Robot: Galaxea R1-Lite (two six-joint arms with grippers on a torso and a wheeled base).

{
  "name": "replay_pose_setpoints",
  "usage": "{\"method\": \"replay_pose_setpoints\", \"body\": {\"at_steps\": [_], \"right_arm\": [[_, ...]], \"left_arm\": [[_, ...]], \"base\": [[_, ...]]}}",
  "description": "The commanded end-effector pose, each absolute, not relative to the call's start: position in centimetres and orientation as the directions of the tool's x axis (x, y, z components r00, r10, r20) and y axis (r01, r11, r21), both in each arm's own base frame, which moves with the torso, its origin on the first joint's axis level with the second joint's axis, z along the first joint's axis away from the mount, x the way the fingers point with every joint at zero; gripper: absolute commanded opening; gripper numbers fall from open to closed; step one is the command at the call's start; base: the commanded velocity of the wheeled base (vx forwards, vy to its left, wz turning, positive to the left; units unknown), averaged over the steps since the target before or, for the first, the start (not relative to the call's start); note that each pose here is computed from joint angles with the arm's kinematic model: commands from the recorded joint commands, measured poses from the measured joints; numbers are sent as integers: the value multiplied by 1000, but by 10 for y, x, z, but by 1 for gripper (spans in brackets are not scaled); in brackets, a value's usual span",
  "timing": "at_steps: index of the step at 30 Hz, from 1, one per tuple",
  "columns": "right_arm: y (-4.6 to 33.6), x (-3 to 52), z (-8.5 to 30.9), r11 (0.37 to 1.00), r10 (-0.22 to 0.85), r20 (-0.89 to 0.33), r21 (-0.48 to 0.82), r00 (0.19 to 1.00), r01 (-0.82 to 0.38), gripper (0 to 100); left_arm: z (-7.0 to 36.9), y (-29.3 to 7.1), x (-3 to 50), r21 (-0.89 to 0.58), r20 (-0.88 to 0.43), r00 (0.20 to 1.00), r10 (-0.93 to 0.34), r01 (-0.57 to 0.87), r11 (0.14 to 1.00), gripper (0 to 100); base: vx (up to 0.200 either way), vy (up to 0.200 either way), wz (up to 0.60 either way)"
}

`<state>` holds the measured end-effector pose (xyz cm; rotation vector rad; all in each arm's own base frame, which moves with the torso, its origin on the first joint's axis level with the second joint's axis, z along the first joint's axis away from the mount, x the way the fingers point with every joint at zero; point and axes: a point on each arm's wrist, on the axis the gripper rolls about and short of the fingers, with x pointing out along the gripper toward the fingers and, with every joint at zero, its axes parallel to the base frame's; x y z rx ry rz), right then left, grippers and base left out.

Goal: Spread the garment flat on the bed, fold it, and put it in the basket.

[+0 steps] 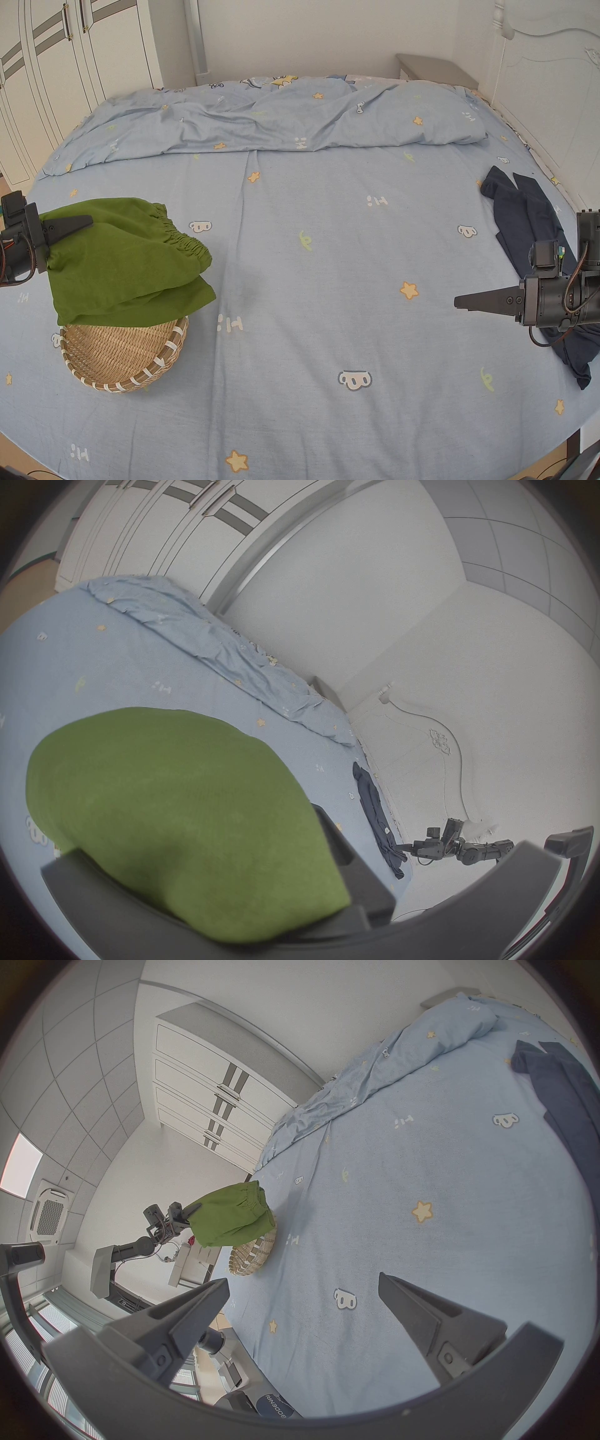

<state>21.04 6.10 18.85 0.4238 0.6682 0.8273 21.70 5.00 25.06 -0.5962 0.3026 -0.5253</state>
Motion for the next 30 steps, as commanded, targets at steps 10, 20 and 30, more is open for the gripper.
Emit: {"method": "replay_pose_setpoints", "body": {"at_steps": [10, 20, 30], "right_arm": [[66, 206, 187, 598, 798, -379, 589, 468, -543, 100], [83, 198, 183, 560, 828, -393, 591, 399, -581, 100], [84, 199, 180, 560, 829, -398, 594, 394, -578, 100]], "left_arm": [[183, 58, 206, -731, -278, 805, -523, 176, 659, 0], [132, 76, 228, -785, -396, 759, -517, 12, 619, 0], [104, 100, 269, -774, -454, 741, -495, -53, 631, 0]], "base": [[0, 0, 0], [0, 0, 0], [0, 0, 0]]}}
